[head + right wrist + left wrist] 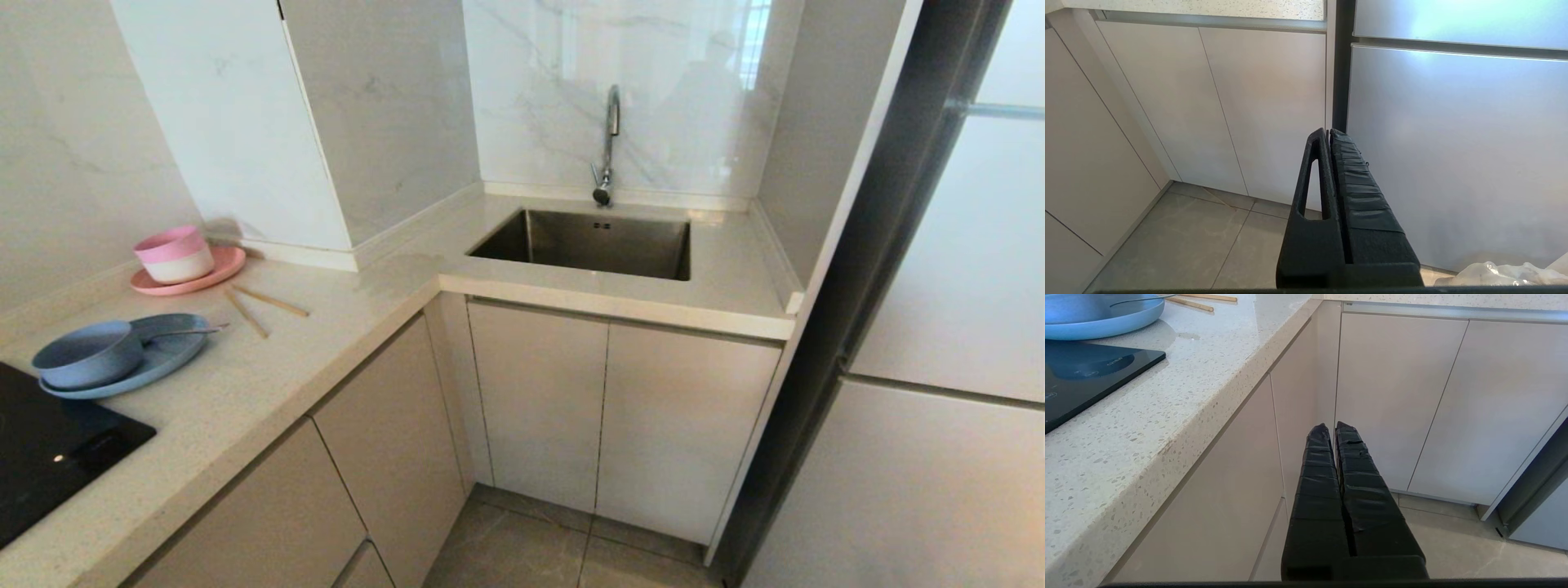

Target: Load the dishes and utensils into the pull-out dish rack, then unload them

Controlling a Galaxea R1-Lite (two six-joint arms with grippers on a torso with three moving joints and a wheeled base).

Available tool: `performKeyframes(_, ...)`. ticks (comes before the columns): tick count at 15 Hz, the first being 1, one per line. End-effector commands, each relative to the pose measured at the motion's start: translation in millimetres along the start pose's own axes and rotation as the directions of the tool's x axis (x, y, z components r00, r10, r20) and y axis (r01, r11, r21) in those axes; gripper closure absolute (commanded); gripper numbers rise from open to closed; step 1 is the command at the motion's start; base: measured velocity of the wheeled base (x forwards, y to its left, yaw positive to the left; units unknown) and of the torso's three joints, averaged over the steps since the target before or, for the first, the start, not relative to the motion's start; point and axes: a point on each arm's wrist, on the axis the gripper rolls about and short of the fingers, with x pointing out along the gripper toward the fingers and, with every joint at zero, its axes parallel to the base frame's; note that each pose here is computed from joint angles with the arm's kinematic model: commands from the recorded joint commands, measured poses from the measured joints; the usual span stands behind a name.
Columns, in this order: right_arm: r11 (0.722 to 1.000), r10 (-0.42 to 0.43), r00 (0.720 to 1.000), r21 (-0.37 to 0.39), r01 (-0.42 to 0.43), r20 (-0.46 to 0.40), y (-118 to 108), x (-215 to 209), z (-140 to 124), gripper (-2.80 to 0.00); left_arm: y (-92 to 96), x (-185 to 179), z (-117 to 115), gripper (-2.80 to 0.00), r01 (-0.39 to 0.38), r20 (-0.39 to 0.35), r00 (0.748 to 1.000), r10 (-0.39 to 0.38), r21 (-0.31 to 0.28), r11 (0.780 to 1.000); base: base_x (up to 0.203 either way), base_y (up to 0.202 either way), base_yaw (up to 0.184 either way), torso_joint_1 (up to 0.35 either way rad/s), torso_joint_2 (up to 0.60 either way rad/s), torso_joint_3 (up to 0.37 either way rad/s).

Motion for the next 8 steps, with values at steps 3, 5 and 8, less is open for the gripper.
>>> performKeyframes(3, 1.000, 0.000, 1.000, 0.000, 0.000, 0.000, 0.0, 0.1, 0.1, 0.00, 0.0, -0.1, -0.1, 0.00, 0.000, 0.002, 1.000, 0.000, 0.000, 1.000, 0.000, 0.000, 0.000, 0.000, 0.00, 0.000)
performKeyframes(5, 1.000, 0.000, 1.000, 0.000, 0.000, 0.000, 0.0, 0.1, 0.2, 0.00, 0.0, -0.1, -0.1, 0.00, 0.000, 0.002, 1.000, 0.000, 0.000, 1.000, 0.000, 0.000, 0.000, 0.000, 0.00, 0.000)
performKeyframes(8, 1.000, 0.000, 1.000, 0.000, 0.000, 0.000, 0.0, 0.1, 0.2, 0.00, 0.0, -0.1, -0.1, 0.00, 0.000, 0.002, 1.000, 0.000, 0.001, 1.000, 0.000, 0.000, 0.000, 0.000, 0.00, 0.000)
